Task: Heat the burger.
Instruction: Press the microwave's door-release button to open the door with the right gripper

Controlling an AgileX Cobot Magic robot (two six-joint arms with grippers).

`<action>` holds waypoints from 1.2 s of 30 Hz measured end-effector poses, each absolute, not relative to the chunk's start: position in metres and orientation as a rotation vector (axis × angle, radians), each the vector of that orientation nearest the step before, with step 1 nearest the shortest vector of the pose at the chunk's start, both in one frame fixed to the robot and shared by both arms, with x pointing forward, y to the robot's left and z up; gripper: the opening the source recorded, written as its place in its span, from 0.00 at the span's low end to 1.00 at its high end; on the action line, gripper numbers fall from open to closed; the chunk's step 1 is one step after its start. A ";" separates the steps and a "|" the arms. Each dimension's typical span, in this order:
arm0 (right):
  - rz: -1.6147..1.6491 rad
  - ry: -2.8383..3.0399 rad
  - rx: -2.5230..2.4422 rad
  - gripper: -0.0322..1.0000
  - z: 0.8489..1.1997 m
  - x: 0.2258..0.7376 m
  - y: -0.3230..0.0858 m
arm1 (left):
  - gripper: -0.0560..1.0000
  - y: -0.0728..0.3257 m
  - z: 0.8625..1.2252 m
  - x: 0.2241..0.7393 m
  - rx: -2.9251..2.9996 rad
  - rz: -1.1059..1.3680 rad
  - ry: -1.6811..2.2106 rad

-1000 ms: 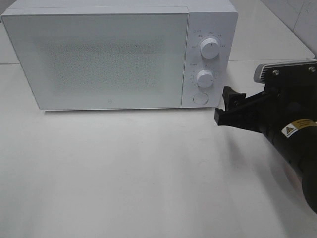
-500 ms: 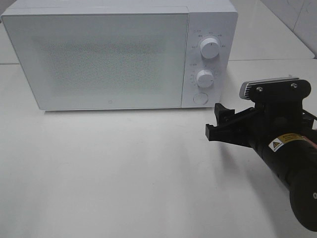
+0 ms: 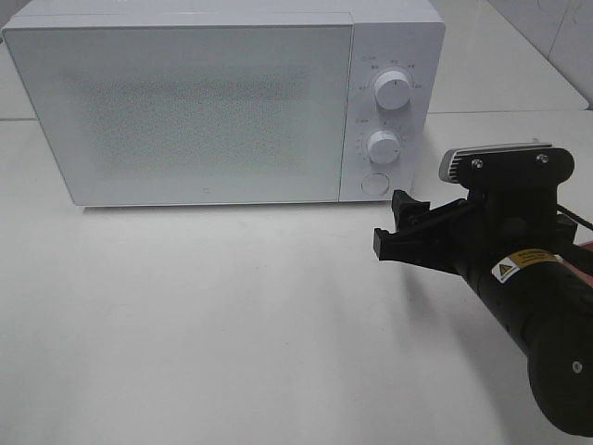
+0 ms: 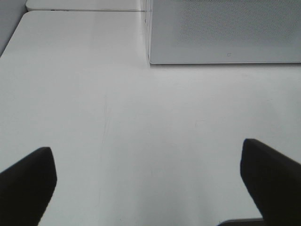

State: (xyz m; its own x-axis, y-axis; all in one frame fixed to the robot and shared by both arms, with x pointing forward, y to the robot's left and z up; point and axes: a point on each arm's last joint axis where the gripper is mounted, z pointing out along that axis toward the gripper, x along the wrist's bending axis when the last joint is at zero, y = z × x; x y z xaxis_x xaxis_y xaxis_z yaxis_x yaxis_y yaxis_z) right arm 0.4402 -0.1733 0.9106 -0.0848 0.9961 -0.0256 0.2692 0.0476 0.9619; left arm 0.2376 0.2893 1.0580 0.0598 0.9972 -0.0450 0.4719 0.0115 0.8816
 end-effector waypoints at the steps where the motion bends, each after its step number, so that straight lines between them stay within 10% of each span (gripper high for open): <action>1: 1.100 1.487 1.343 0.76 0.911 0.440 -0.173 | 0.99 0.289 1.058 0.238 1.567 0.862 1.517; 23: 1.604 0.808 2.097 0.73 0.910 0.440 -0.176 | 0.99 0.289 1.058 0.238 1.567 0.862 1.517; 36: 1.870 0.091 2.527 0.32 0.909 0.440 -0.177 | 0.99 0.289 1.058 0.238 1.567 0.862 1.517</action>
State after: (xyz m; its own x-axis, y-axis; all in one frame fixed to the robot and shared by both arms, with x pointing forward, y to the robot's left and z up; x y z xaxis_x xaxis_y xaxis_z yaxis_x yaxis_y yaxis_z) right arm 0.4399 -0.1767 0.9087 0.2911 0.0443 0.9557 0.0490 -0.9983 0.0313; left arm 0.2376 0.2893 1.0580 0.0598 0.9972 -0.0450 0.4719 0.0115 0.8816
